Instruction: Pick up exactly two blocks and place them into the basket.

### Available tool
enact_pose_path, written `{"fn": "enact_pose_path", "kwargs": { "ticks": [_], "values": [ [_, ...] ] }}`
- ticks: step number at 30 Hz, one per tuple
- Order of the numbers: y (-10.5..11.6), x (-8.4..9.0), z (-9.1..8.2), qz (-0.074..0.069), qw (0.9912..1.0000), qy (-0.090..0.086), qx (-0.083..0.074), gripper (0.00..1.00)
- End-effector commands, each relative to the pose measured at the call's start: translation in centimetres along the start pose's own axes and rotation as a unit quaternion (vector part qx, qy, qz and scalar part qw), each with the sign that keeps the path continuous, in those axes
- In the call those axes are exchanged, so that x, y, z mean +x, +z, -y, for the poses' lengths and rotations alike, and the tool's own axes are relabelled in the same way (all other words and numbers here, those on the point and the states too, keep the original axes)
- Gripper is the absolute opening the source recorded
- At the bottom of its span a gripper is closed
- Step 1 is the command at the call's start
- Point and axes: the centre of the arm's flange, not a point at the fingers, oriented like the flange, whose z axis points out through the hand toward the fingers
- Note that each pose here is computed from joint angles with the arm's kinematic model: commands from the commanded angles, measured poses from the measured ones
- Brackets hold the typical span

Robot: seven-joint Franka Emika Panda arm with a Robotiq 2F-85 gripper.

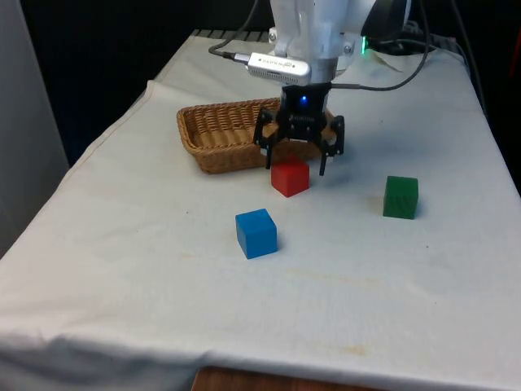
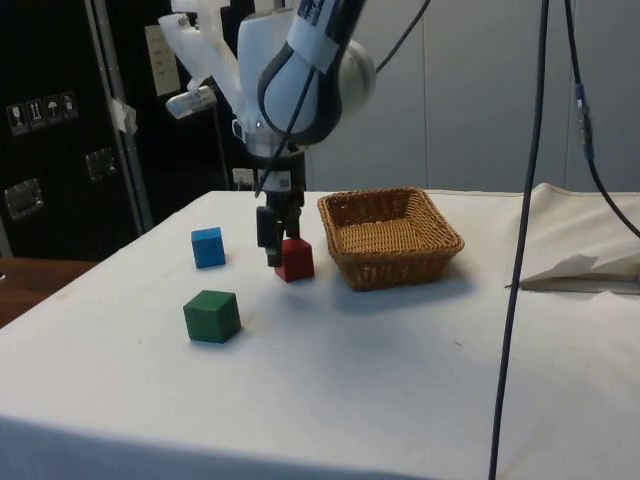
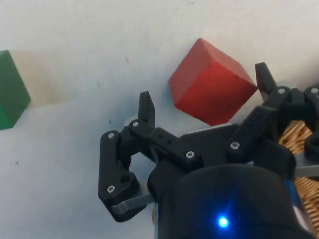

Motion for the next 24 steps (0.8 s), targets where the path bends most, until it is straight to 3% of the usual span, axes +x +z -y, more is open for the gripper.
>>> {"fn": "enact_pose_path", "kwargs": {
  "ticks": [1, 11, 12, 18, 19, 20, 24],
  "values": [
    [0.21, 0.04, 0.1, -0.005, 0.99998, -0.001, 0.005, 1.0],
    [0.76, -0.04, 0.0, -0.007, 0.99997, 0.0, -0.003, 0.98],
    [0.8, -0.06, -0.05, -0.006, 0.99997, 0.0, -0.004, 0.8],
    [0.83, -0.09, -0.13, -0.004, 0.99998, 0.0, -0.006, 0.14],
    [0.8, -0.08, -0.05, -0.006, 0.99997, 0.001, -0.004, 0.14],
    [0.8, -0.08, -0.04, -0.006, 0.99997, 0.0, -0.005, 0.05],
    [0.8, -0.08, -0.04, -0.006, 0.99997, 0.001, -0.005, 0.04]
  ]
}}
